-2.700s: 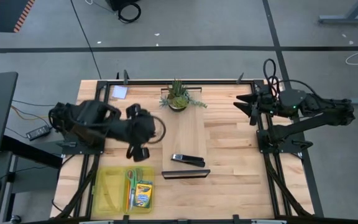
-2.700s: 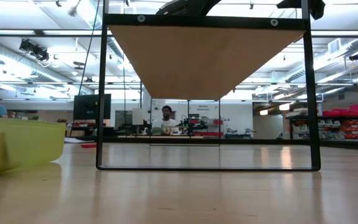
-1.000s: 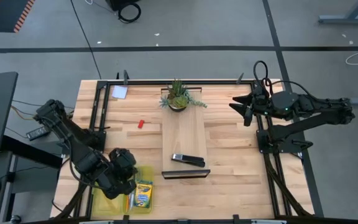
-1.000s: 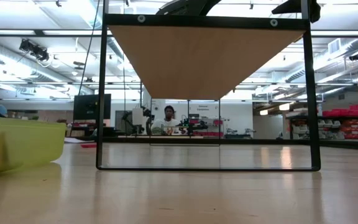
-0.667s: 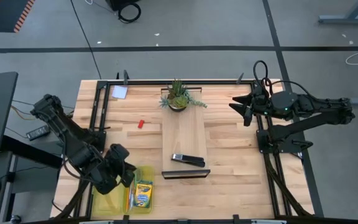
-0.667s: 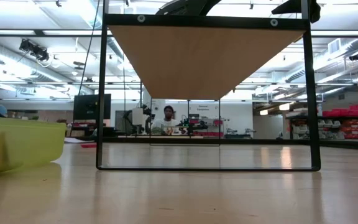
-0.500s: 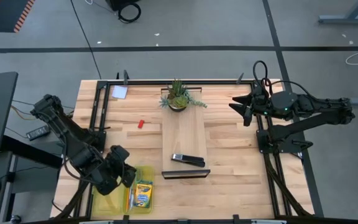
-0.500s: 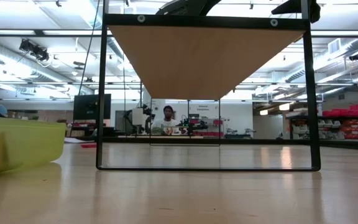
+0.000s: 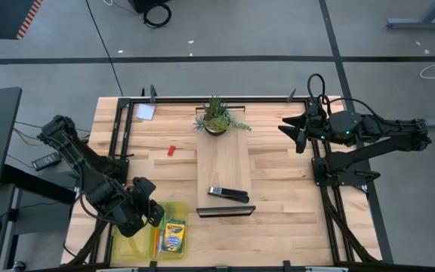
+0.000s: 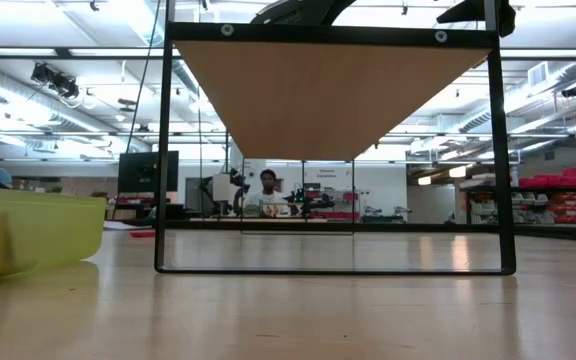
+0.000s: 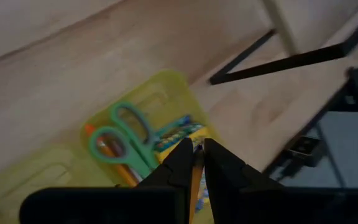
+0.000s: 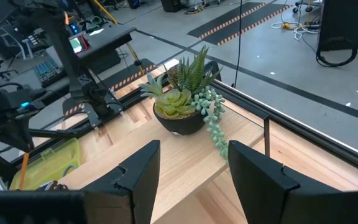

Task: Pack school essentials
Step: Put the orange pencil into the yellow supply box

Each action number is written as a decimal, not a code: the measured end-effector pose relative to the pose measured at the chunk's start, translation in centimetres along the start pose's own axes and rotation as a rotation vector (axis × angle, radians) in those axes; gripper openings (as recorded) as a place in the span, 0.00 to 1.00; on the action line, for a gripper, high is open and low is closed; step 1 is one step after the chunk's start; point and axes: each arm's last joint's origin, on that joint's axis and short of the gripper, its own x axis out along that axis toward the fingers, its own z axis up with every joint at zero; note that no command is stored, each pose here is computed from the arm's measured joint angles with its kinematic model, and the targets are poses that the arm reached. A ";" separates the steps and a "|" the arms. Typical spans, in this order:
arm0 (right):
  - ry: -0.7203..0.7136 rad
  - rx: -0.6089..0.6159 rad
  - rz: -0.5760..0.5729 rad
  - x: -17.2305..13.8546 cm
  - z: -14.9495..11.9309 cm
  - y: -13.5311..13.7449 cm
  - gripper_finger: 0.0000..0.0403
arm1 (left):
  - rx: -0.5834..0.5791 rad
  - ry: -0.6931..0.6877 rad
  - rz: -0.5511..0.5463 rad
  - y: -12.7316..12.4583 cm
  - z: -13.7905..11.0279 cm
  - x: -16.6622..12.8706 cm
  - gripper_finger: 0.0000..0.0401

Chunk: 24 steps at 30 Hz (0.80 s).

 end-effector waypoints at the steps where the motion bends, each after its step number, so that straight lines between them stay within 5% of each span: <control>1: 0.000 0.000 0.000 0.0 0.0 0.0 0.49 | 0.001 0.000 0.012 0.0 -0.1 0.2 0.09; 24: -0.001 -0.008 0.000 0.0 0.0 0.0 0.49 | 0.002 0.137 0.067 -1.0 -2.0 2.8 0.10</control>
